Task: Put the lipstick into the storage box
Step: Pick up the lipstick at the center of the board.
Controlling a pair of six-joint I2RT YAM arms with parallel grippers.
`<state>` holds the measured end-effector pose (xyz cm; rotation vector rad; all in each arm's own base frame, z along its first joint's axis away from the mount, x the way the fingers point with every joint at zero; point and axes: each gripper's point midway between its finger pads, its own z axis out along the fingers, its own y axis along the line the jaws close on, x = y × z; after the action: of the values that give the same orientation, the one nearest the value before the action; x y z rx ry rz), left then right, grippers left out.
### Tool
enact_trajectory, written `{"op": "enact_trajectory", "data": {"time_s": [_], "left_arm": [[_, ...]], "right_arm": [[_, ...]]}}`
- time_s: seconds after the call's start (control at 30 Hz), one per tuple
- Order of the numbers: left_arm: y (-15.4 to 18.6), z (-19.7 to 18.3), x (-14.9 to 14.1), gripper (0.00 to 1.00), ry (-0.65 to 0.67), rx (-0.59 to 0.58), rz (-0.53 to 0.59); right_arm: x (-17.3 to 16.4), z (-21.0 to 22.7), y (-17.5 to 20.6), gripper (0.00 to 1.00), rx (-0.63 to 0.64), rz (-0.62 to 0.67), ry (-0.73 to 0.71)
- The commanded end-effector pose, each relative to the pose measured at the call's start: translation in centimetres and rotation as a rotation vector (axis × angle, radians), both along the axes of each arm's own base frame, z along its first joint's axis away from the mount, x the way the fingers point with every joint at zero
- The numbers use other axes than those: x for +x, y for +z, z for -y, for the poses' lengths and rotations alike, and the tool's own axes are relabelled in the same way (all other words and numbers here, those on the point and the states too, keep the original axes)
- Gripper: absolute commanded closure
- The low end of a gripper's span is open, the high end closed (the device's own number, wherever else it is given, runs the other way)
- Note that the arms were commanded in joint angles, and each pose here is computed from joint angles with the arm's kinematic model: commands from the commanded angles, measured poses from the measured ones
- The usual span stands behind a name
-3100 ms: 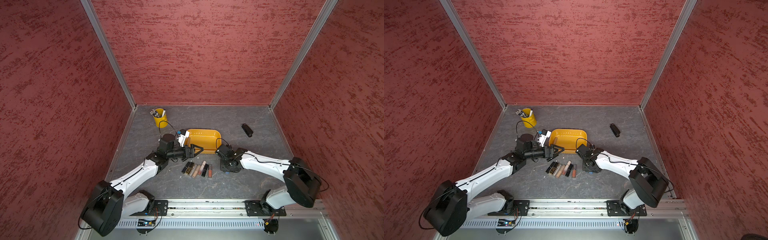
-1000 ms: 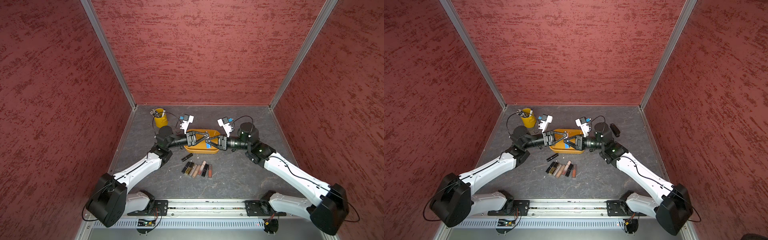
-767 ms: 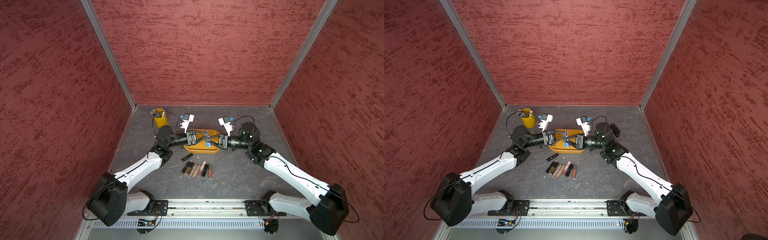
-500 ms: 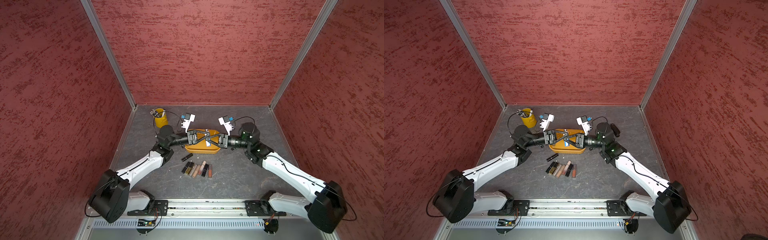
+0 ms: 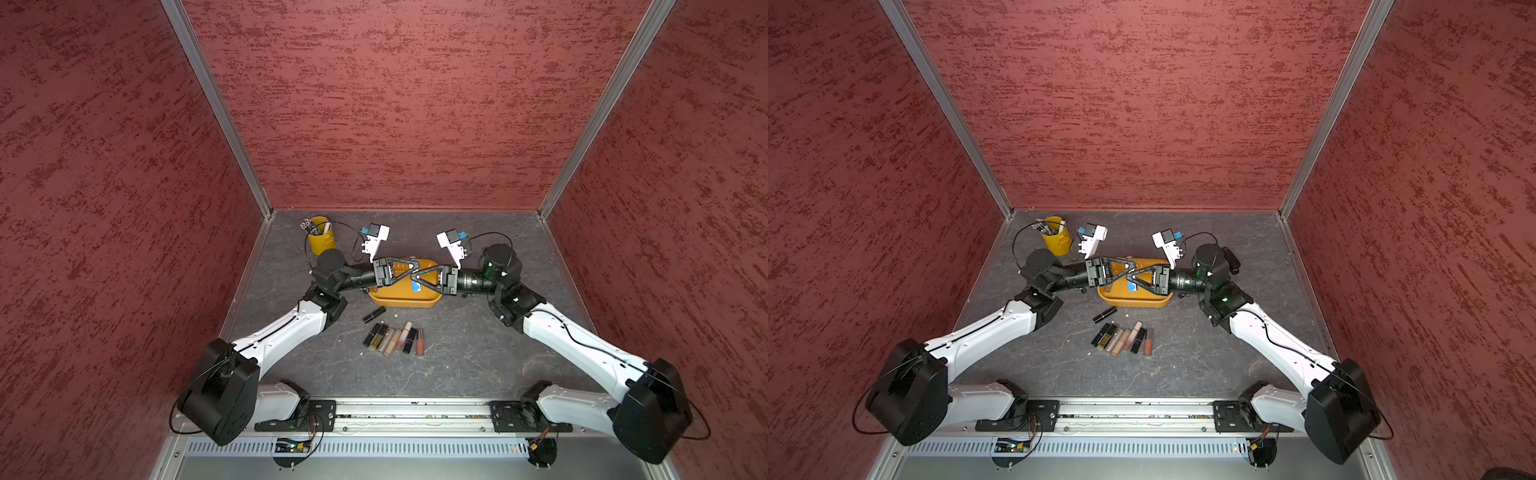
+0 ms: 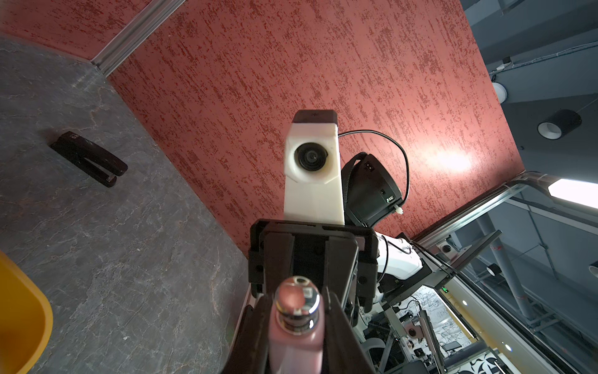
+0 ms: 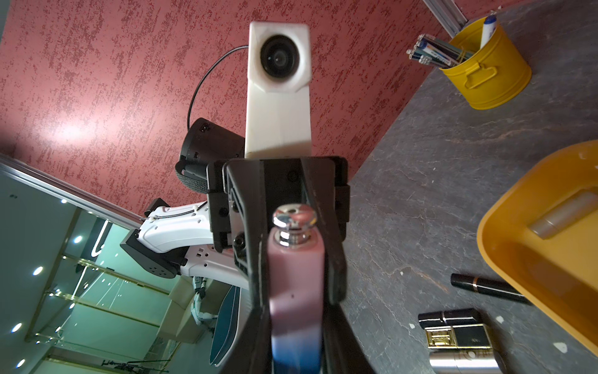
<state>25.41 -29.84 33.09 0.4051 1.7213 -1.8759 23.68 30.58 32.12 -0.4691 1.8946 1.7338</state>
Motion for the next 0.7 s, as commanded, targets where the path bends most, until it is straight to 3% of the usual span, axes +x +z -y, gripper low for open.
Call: {"op": "enact_trajectory", "data": {"time_s": [0.0,0.1,0.2,0.3,0.4,0.67], "left_arm": [[0.8,0.5,-0.6,1.0,-0.042,-0.005,0.043],[0.5,0.5,-0.5,1.0,-0.039,0.007,0.037],[-0.2,0.4,-0.2,1.0,-0.025,0.032,0.023],[-0.9,0.1,0.5,1.0,0.001,0.073,0.004],[-2.8,-0.2,1.6,1.0,0.055,0.191,-0.048],[-9.9,-3.1,6.3,1.0,0.278,0.688,-0.152]], "right_arm": [[0.3,-0.2,0.4,0.66,0.017,-0.001,-0.002],[0.4,-0.1,0.2,0.37,0.012,-0.008,-0.006],[0.7,0.2,0.0,0.24,0.002,-0.012,-0.023],[1.0,0.8,-0.1,0.2,-0.012,-0.007,-0.044],[1.1,1.7,-0.5,0.19,-0.064,0.007,-0.086],[3.9,7.4,-6.5,0.19,-0.521,-0.024,-0.409]]}}
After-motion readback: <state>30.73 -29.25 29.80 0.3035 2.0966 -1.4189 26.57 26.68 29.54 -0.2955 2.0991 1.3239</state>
